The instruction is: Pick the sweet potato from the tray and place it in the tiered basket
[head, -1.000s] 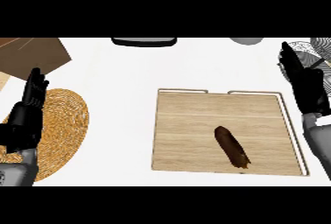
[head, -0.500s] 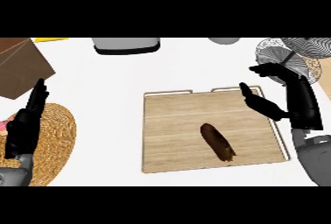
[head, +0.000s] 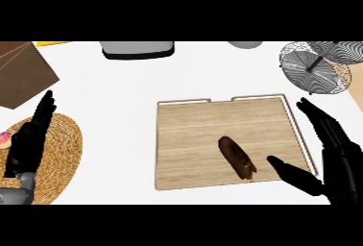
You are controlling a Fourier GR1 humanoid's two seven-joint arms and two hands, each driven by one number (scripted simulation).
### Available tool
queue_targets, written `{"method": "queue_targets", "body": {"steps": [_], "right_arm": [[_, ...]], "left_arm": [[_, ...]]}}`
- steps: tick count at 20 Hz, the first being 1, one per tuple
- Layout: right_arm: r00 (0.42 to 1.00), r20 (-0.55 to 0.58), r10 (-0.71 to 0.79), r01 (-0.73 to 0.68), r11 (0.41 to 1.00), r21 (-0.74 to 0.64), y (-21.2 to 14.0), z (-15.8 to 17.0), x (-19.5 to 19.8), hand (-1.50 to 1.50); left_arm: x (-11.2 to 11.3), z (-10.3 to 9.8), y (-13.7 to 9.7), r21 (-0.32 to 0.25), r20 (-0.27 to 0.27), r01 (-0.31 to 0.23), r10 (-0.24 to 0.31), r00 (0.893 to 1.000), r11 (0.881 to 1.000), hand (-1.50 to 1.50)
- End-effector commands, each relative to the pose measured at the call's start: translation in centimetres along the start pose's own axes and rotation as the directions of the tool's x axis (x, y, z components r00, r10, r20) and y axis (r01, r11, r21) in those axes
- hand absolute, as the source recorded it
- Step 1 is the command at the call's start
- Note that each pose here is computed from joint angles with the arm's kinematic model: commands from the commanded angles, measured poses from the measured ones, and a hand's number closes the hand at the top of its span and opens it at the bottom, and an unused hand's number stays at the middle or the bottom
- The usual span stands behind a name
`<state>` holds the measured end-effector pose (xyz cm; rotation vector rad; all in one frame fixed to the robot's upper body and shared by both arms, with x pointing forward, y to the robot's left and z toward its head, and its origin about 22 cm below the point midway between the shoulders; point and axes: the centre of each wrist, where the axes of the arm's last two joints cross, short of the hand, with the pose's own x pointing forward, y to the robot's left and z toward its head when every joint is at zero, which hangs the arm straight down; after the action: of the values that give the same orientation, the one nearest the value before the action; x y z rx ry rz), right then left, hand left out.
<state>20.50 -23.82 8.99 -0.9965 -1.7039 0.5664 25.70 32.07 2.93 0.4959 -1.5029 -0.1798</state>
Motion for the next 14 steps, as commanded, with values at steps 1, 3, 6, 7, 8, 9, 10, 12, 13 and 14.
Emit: {"method": "queue_targets", "body": {"steps": [1, 3, 6, 7, 8, 9, 10, 12, 13, 14], "right_arm": [[0.967, -0.037, 0.251, -0.244, 0.960, 0.134, -1.6, 1.5, 0.8, -1.50], [0.937, -0.021, 0.349, -0.335, 0.914, 0.229, -1.7, 2.6, 1.7, -1.50], [0.888, -0.056, 0.457, -0.421, 0.856, 0.300, -1.8, 3.3, 3.8, -1.50], [0.878, -0.069, 0.474, -0.434, 0.848, 0.304, -2.5, 3.3, 5.1, -1.50], [0.856, -0.080, 0.510, -0.463, 0.827, 0.317, -1.6, 3.7, 5.7, -1.50], [0.851, -0.117, 0.513, -0.456, 0.830, 0.321, -1.5, 3.8, 6.9, -1.50], [0.844, -0.128, 0.521, -0.467, 0.831, 0.303, -2.3, 3.5, 8.4, -1.50], [0.835, -0.172, 0.522, -0.459, 0.834, 0.306, -1.2, 3.5, 10.4, -1.50], [0.823, -0.190, 0.536, -0.471, 0.830, 0.298, -0.8, 3.3, 11.1, -1.50], [0.807, -0.185, 0.560, -0.489, 0.811, 0.321, 0.1, 3.2, 11.6, -1.50]], "left_arm": [[0.8, 0.1, -0.3, -0.024, 0.012, -0.005, 0.006, 1.000, 1.000, 0.00], [0.5, -0.1, -0.4, -0.026, 0.013, 0.007, -0.006, 1.000, 1.000, 0.00], [1.6, -0.8, -1.0, -0.036, 0.019, 0.003, -0.003, 1.000, 0.999, 0.00], [1.6, -0.8, -0.9, -0.052, 0.032, -0.007, 0.009, 0.999, 0.999, 0.00], [1.7, -0.9, -1.4, -0.053, 0.033, -0.005, 0.006, 0.999, 0.999, 0.00], [1.1, -0.8, -0.5, -0.059, 0.045, 0.007, -0.005, 0.999, 0.998, 0.00], [2.3, -1.1, -0.6, -0.071, 0.045, -0.004, 0.007, 0.999, 0.997, 0.00], [1.6, -1.3, -1.5, -0.068, 0.047, -0.002, 0.005, 0.999, 0.998, 0.00], [1.3, -0.3, -2.8, -0.074, 0.047, 0.002, 0.002, 0.999, 0.997, 0.00], [1.2, -1.1, -2.1, -0.055, 0.044, -0.002, 0.004, 0.999, 0.998, 0.00]]}}
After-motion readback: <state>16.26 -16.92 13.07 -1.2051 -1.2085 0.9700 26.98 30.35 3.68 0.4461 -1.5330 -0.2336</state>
